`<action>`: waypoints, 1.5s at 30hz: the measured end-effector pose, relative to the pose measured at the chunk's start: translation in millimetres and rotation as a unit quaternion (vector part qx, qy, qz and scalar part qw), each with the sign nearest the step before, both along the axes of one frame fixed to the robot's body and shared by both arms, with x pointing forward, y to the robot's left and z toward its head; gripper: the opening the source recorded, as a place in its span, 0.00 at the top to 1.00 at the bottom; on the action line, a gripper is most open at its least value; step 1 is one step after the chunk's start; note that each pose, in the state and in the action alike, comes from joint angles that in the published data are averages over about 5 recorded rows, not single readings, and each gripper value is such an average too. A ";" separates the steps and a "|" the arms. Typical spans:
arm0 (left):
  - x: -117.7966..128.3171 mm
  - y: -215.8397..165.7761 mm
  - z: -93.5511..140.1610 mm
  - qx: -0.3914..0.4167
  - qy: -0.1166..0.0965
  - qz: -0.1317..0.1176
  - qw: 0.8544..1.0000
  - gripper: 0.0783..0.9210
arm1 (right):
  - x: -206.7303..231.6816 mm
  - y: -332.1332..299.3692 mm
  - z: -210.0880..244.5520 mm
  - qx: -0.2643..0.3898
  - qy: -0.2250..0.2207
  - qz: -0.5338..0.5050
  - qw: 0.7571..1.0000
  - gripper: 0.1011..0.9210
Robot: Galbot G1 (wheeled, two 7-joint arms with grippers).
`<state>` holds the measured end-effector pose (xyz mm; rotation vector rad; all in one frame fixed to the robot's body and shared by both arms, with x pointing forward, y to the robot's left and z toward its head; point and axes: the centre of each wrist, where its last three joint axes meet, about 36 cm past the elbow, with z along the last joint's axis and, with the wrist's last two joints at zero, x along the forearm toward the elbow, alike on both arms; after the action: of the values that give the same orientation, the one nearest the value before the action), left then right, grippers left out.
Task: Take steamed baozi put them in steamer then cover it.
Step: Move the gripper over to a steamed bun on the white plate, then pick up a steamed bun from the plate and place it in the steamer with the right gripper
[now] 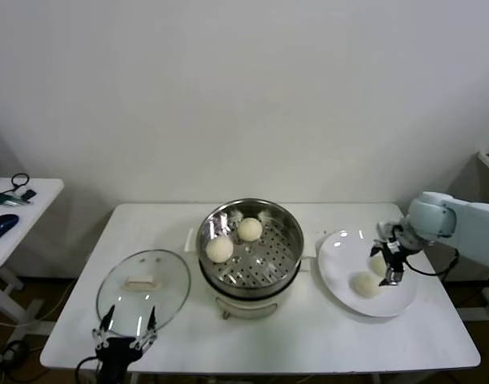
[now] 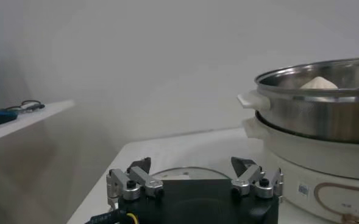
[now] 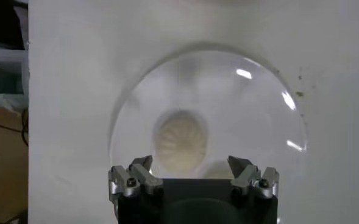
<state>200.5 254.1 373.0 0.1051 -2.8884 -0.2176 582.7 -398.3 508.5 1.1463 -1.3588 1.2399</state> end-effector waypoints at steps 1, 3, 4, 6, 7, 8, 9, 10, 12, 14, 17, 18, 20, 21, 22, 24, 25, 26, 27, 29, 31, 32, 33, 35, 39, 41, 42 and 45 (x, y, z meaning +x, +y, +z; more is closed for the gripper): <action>-0.3 -0.1 0.1 0.000 0.000 0.000 1.000 0.12 | -0.1 -0.4 -5.0 0.000 0.001 -0.002 1.000 0.12; -0.7 -0.3 0.2 0.000 0.000 0.000 1.000 0.12 | -0.2 -0.6 -13.7 0.001 0.003 -0.006 1.000 0.12; -0.9 -0.3 0.3 0.001 0.001 0.000 1.000 0.12 | -0.1 -0.4 -17.8 0.001 0.003 -0.007 1.000 0.12; -1.1 -0.3 0.4 0.001 0.000 0.000 1.000 0.12 | 0.1 0.2 -24.9 0.002 0.003 -0.011 1.000 0.12; -1.1 -0.3 0.4 0.001 0.000 0.000 1.000 0.12 | 0.3 0.6 -28.2 0.003 0.003 -0.013 1.000 0.12; -1.1 -0.3 0.4 0.001 0.000 0.001 1.000 0.12 | 0.5 0.9 -31.1 0.004 0.002 -0.015 1.000 0.12; -1.1 -0.3 0.4 0.001 0.000 0.001 1.000 0.12 | 0.7 1.3 -33.8 0.005 0.002 -0.017 1.000 0.12; -1.2 -0.3 0.4 0.001 0.000 0.000 1.000 0.12 | 0.8 1.9 -36.2 0.006 0.002 -0.018 1.000 0.12; -1.4 -0.4 0.3 0.002 0.000 0.000 1.000 0.12 | 0.9 3.3 -40.6 0.007 0.002 -0.019 1.000 0.12; -1.5 -0.4 0.2 0.002 -0.001 0.001 1.000 0.12 | 1.0 4.8 -44.4 0.007 0.003 -0.020 1.000 0.12; -1.6 -0.4 0.3 0.002 -0.001 0.001 1.000 0.12 | 1.9 5.9 -48.3 0.007 0.002 -0.022 1.000 0.15; -1.6 -0.3 0.4 0.002 -0.001 0.001 1.000 0.12 | 2.2 6.1 -49.0 0.007 0.001 -0.023 1.000 0.17; -1.5 -0.3 0.6 0.002 -0.001 0.001 1.000 0.12 | 2.4 6.5 -50.1 0.006 0.001 -0.023 1.000 0.21; -1.4 -0.3 0.6 0.002 -0.002 0.001 1.000 0.12 | 2.3 6.6 -50.5 0.006 0.001 -0.022 1.000 0.23; -1.4 -0.3 0.6 0.002 -0.002 0.001 1.000 0.12 | 2.1 6.8 -50.7 0.006 0.001 -0.022 1.000 0.24; -1.5 -0.3 0.6 0.002 -0.002 0.001 1.000 0.12 | 2.0 7.1 -50.5 0.007 0.001 -0.021 1.000 0.27; -1.5 -0.4 0.7 0.002 -0.002 0.001 1.000 0.12 | 2.1 7.2 -49.9 0.007 0.002 -0.021 1.000 0.28; -1.5 -0.4 0.7 0.002 -0.003 0.001 1.000 0.12 | 2.3 7.3 -48.8 0.008 0.002 -0.020 1.000 0.29; -1.5 -0.4 0.8 0.002 -0.003 0.001 1.000 0.12 | 2.6 7.6 -47.1 0.009 0.002 -0.019 1.000 0.29; -1.4 -0.3 1.0 0.002 -0.003 0.001 1.000 0.12 | 4.2 8.8 -41.5 0.012 0.001 -0.015 1.000 0.29; -1.2 -0.2 1.1 0.003 -0.004 0.001 1.000 0.12 | 7.5 12.0 -31.8 0.014 -0.001 -0.006 1.000 0.30; -1.1 -0.1 1.3 0.003 -0.004 0.001 1.000 0.12 | 9.8 14.3 -25.2 0.015 -0.002 0.000 1.000 0.30; -1.1 -0.1 1.4 0.003 -0.004 0.001 1.000 0.12 | 12.7 17.4 -16.9 0.016 -0.004 0.009 1.000 0.30; -1.0 -0.2 1.7 0.004 -0.004 0.000 1.000 0.12 | 19.9 24.4 4.4 0.016 -0.010 0.031 0.999 0.29; -0.5 -1.0 1.9 0.004 -0.005 -0.001 1.000 0.12 | 39.4 46.7 70.7 0.019 -0.040 0.095 0.994 0.29; -0.3 -1.8 1.9 0.005 -0.005 -0.002 1.000 0.12 | 47.9 63.6 111.4 0.020 -0.063 0.136 0.988 0.29; -0.3 -2.3 2.2 0.005 -0.005 -0.003 1.000 0.12 | 50.9 73.7 132.0 0.020 -0.076 0.159 0.984 0.29; -0.9 -3.5 3.5 0.006 -0.005 -0.004 1.000 0.12 | 52.9 109.2 187.5 0.018 -0.110 0.232 0.966 0.29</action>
<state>199.6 250.6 376.5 0.0973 -2.8991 -0.2355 635.5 -289.1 696.0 1.4406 -1.3162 1.7238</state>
